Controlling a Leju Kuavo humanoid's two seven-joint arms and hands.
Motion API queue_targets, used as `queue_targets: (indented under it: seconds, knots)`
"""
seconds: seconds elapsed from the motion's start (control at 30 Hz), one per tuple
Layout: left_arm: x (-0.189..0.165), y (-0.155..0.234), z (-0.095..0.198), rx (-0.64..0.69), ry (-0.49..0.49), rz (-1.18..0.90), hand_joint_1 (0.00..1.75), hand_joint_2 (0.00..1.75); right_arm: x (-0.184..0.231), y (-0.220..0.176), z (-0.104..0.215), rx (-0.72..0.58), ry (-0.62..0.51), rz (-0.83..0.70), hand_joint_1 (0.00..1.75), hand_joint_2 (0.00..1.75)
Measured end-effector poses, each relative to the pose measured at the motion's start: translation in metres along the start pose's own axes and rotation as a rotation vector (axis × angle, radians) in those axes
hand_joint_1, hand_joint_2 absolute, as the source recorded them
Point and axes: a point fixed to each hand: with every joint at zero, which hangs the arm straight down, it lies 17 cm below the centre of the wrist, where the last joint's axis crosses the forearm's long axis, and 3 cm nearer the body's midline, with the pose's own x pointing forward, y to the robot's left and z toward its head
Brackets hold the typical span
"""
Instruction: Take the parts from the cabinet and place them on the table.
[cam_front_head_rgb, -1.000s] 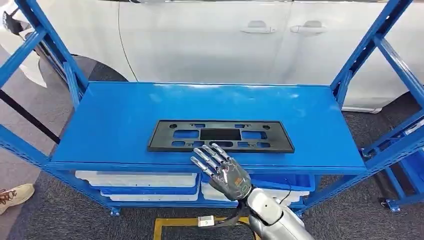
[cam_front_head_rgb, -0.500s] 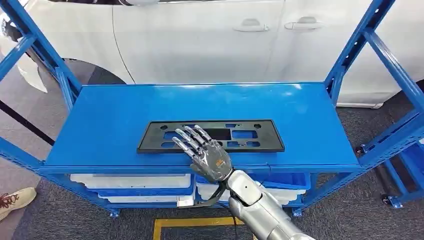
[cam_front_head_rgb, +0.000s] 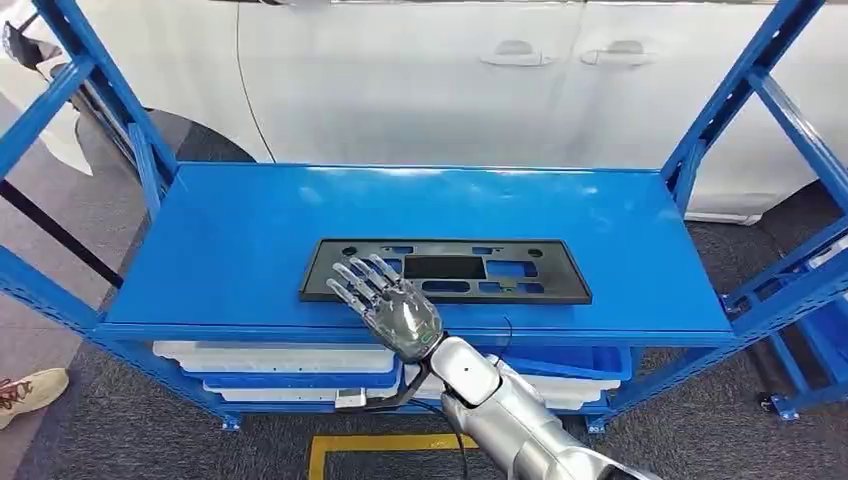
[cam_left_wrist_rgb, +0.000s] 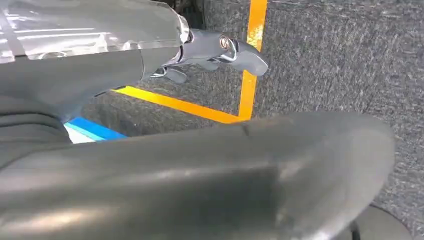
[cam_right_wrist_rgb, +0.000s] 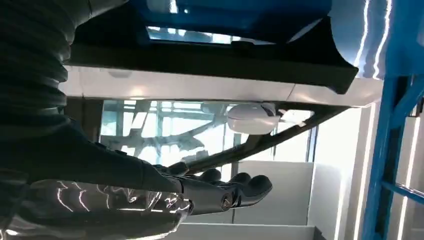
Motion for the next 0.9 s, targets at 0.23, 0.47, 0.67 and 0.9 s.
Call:
queue_targets:
  seconds: [0.23,0.47,0.67,0.9]
  knots:
    - [-0.002,0.001,0.0,0.007,0.003,-0.002,0.0,0.0,0.004,0.018,-0.002,0.062,-0.028,0.05,0.0,1.75]
    - [-0.001,0.006,0.0,0.015,0.002,-0.004,0.0,0.0,0.006,0.027,-0.004,0.092,-0.029,0.056,0.0,1.75]
    - [-0.002,0.004,0.0,0.014,0.002,-0.003,0.0,0.0,-0.014,0.023,-0.012,0.092,0.039,0.075,0.0,1.75]
    - [-0.001,0.004,0.0,0.013,-0.001,-0.003,0.0,0.0,-0.072,0.028,-0.014,0.139,0.18,0.146,0.0,1.75]
